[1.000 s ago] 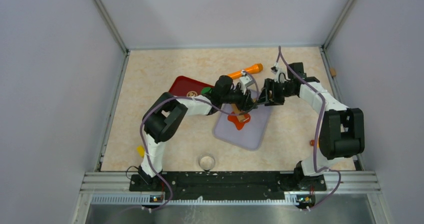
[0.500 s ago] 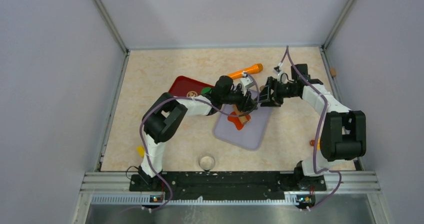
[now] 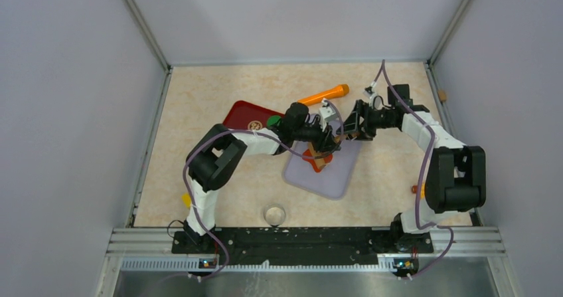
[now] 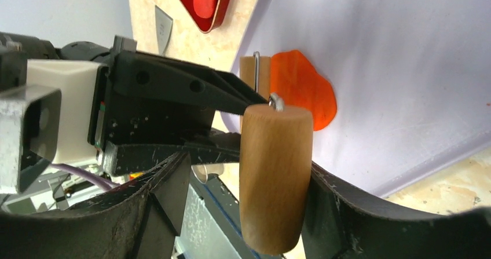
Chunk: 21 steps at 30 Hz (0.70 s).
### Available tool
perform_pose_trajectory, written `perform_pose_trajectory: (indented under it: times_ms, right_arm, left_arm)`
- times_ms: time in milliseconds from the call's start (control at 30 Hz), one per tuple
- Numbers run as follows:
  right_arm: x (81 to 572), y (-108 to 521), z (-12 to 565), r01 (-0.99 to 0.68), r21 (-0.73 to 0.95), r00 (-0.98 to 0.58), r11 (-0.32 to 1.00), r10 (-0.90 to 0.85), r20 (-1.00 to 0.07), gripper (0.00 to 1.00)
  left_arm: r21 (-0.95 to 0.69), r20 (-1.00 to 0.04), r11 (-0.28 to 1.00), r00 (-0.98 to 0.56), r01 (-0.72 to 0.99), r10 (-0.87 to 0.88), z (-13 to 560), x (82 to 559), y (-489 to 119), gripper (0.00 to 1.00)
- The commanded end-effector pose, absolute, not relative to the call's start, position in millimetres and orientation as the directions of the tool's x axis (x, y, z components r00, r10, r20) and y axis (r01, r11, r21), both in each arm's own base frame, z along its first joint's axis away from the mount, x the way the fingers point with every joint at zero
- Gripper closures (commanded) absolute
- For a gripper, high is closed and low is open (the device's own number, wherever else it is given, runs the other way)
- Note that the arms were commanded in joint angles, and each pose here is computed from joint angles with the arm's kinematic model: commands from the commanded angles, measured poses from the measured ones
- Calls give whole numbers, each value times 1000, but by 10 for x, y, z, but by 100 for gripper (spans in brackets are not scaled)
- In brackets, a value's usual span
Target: Roll out the dumpling wrappers from the dough
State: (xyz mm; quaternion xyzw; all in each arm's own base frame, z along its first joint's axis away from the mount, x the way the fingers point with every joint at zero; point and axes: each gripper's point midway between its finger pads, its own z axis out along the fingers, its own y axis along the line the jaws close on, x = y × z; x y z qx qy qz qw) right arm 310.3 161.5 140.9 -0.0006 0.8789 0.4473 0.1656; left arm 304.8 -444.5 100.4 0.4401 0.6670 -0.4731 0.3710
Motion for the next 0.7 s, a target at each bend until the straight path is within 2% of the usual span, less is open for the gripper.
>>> perform_pose_trajectory:
  times_ms: [0,100,233,367,533,667]
  right_arm:
    - [3316,1634,1610,-207,807,-925,553,158,-345,38]
    - [3284,1633,1592,-198,810,-932,551,149,-330,44]
    - [3193,1631,1554,-195,810,-939,553,134,-318,46]
    - [3146,1607,1490,-197,796,-939,573,124,-322,64]
    - [3097,1546,1449,-251,730,-928,636,58,-369,97]
    - [3102,1439,1373,-264,657,-918,706,23,-395,100]
  left_arm:
    - [-195,-967,77,-205,978,154,1561,2914,-4492,100]
    - [-188,-967,83,-199,979,157,1552,2931,-4498,100]
    - [-185,-969,67,-194,980,153,1564,2908,-4517,100]
    - [-186,-968,59,-193,981,157,1542,2890,-4542,100]
    - [-193,-962,90,-206,977,177,1391,2966,-4580,100]
    - [-216,-951,147,-242,965,191,1265,3083,-4585,100]
